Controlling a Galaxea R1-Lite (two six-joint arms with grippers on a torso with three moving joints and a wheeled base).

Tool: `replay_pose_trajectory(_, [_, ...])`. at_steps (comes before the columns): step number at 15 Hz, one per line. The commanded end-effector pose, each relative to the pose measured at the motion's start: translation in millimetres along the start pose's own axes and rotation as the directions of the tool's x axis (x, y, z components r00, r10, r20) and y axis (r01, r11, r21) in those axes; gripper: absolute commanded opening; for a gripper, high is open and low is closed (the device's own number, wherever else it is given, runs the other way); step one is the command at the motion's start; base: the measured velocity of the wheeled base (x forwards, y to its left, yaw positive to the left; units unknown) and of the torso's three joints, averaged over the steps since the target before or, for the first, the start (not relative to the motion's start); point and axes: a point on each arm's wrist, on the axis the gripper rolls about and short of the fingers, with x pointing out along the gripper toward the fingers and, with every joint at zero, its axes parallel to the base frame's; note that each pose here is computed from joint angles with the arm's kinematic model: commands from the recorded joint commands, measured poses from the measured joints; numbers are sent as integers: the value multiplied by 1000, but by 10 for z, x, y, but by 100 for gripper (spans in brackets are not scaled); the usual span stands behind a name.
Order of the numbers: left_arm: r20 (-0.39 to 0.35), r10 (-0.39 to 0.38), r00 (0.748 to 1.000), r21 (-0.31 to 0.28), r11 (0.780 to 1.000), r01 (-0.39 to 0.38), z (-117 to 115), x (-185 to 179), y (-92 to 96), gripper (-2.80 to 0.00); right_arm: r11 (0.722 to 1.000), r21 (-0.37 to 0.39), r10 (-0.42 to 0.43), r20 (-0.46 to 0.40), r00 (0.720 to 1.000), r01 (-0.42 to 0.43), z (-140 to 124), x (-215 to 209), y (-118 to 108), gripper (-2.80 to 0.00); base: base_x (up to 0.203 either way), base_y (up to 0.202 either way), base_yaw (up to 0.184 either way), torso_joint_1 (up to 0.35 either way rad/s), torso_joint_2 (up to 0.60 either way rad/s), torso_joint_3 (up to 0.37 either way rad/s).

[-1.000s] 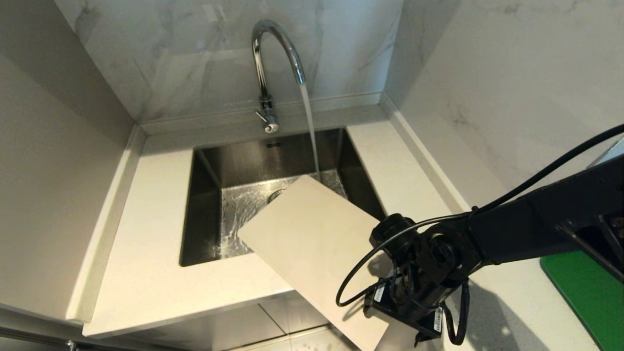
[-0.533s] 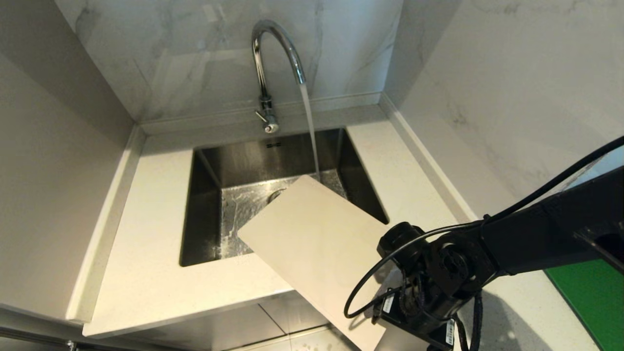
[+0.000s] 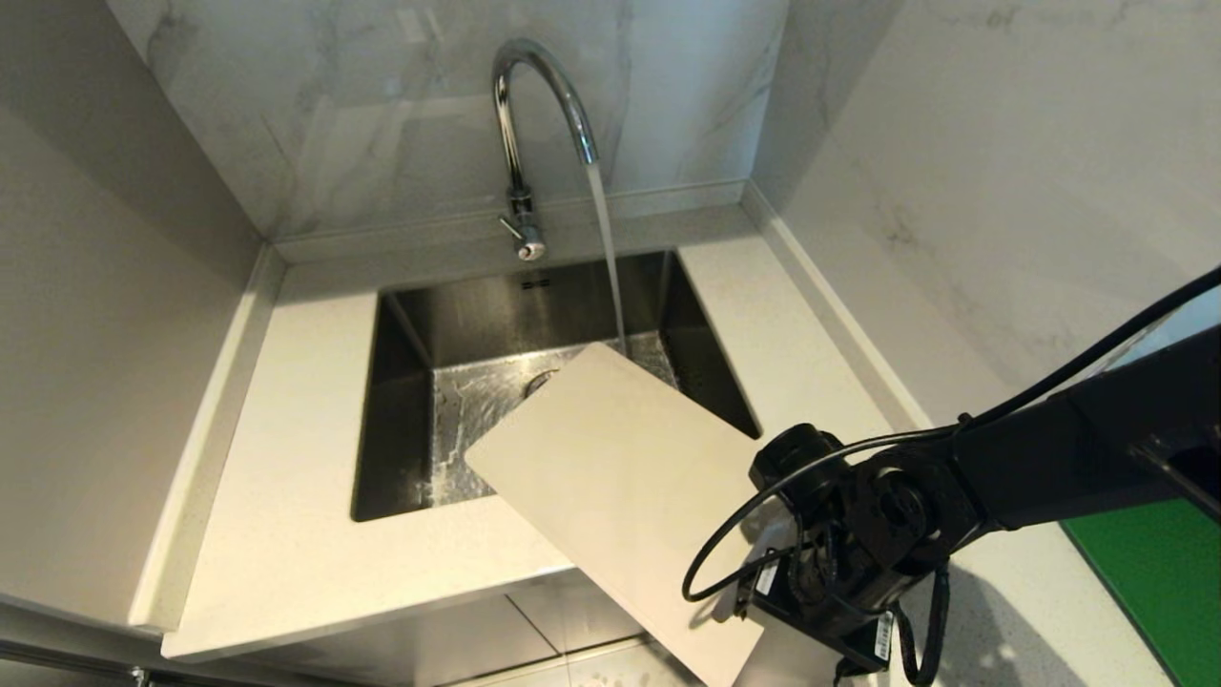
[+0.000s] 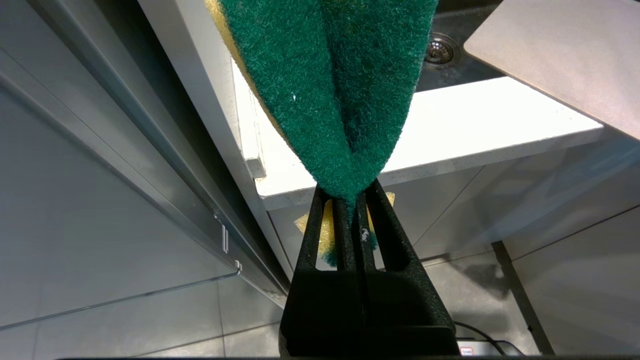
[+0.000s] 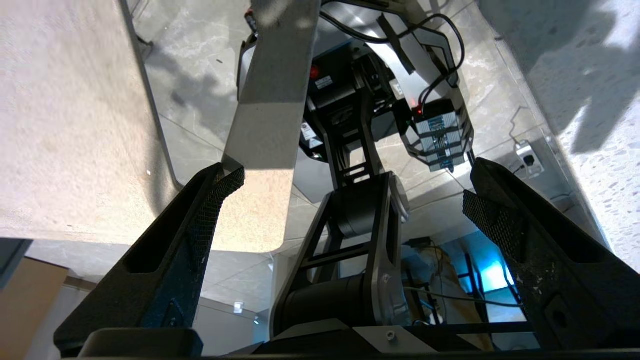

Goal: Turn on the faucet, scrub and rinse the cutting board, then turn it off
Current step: Pick up the cutting board

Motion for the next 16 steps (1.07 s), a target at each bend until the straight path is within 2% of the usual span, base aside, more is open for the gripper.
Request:
replay_pose_trajectory(1, [0,0,1000,0,1000,0,0,0,0,-280,1000,9,-2,2,1000,1,23,14,8,0,0,0,0,0,0,0])
replay_pose_trajectory(8, [-1,0,1000,0,1000,0,-2,1,0,-280,999,8,-34,-30,999,35,31,201,33,0,0,0,0,0,0,0])
replay_pose_trajectory(16, [0,0,1000,0,1000,0,0,0,0,-280,1000,-2,-22,-24,999,22,46,437,66,0,0,0,0,0,0,0])
